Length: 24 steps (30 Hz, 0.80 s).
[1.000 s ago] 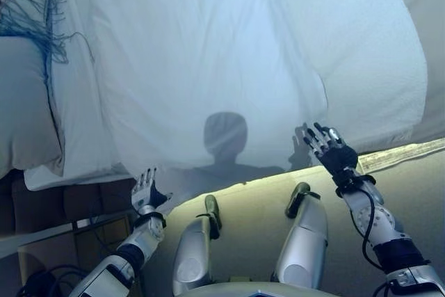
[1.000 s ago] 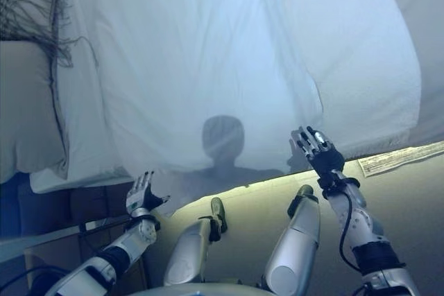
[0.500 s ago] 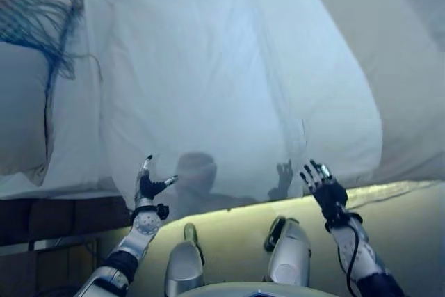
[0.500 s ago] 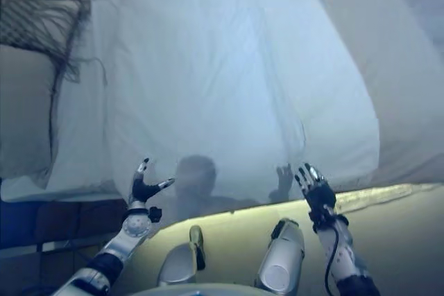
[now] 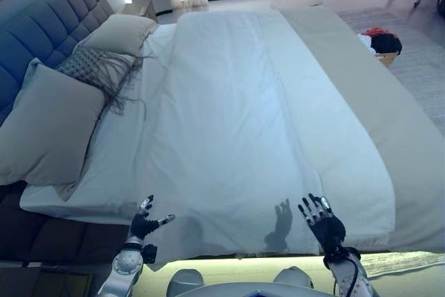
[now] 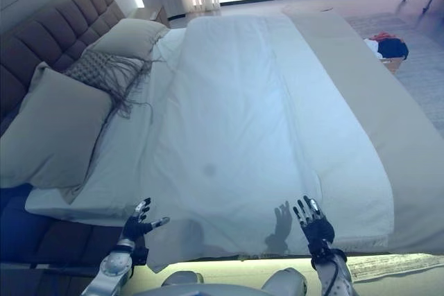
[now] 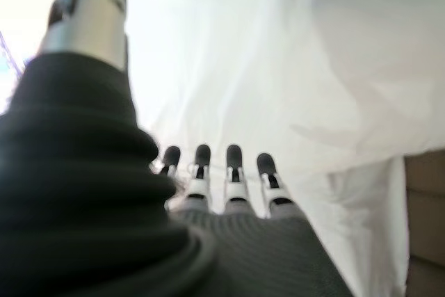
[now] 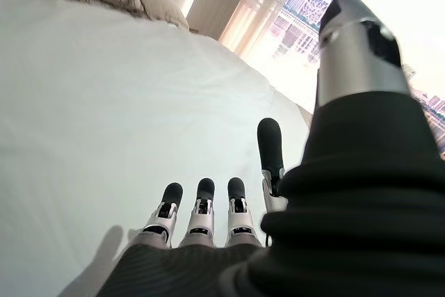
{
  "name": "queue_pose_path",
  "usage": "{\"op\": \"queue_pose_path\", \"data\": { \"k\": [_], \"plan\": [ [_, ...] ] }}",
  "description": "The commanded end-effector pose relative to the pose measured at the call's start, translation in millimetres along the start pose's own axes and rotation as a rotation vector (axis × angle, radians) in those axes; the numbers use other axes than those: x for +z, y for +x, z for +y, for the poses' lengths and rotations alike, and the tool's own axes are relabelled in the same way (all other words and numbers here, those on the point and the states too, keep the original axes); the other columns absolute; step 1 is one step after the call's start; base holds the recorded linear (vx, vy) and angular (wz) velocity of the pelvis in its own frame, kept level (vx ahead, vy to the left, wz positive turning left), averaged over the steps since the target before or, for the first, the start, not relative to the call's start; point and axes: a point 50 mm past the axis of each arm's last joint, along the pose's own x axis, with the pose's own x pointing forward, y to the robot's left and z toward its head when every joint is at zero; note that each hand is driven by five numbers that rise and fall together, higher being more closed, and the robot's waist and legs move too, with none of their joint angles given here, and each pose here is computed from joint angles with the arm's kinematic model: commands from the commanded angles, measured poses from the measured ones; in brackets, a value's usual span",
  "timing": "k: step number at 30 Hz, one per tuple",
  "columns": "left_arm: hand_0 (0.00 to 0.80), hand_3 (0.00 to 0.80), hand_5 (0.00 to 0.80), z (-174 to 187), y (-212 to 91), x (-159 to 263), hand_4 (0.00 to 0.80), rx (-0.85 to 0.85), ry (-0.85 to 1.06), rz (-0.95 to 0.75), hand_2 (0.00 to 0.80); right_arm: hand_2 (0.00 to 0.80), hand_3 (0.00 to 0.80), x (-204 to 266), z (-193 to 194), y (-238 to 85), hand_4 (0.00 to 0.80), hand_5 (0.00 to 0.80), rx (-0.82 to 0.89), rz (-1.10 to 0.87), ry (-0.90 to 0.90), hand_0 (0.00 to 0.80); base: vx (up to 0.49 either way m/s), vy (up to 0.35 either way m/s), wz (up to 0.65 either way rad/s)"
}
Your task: Make the bed neatly
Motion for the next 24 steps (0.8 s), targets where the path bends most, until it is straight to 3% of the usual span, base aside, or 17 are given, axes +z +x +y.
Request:
{"op": "queue_pose_path", "data": {
  "k": [1,9,17,24],
  "plan": [
    [0.0,0.0,0.0,33.5,17.0,37.3,0.0,0.115,0.051,-0.146,0.0,0.0,0.0,6.2,15.6,7.0,0.0,0.0,0.064,-0.067,0.042,0.0,-0.13,-0.017,0.3],
    [0.0,0.0,0.0,39.9,17.5,23.8,0.0,0.166,-0.064,-0.06,0.0,0.0,0.0,-5.8,20.3,14.1,0.0,0.0,0.107,0.014,0.015,0.0,-0.192,-0.156,0.03],
    [0.0,0.0,0.0,27.5,11.7,28.0,0.0,0.101,-0.071,-0.108,0.0,0.0,0.0,9.5,9.5,6.2,0.0,0.0,0.063,0.023,-0.001,0.0,-0.243,-0.162,-0.07],
    [0.0,0.0,0.0,24.6,-4.4,13.8,0.0,0.064,-0.065,-0.076,0.0,0.0,0.0,18.8,3.7,-2.5,0.0,0.0,0.061,-0.003,-0.033,0.0,-0.092,0.114,-0.15]
  ]
}}
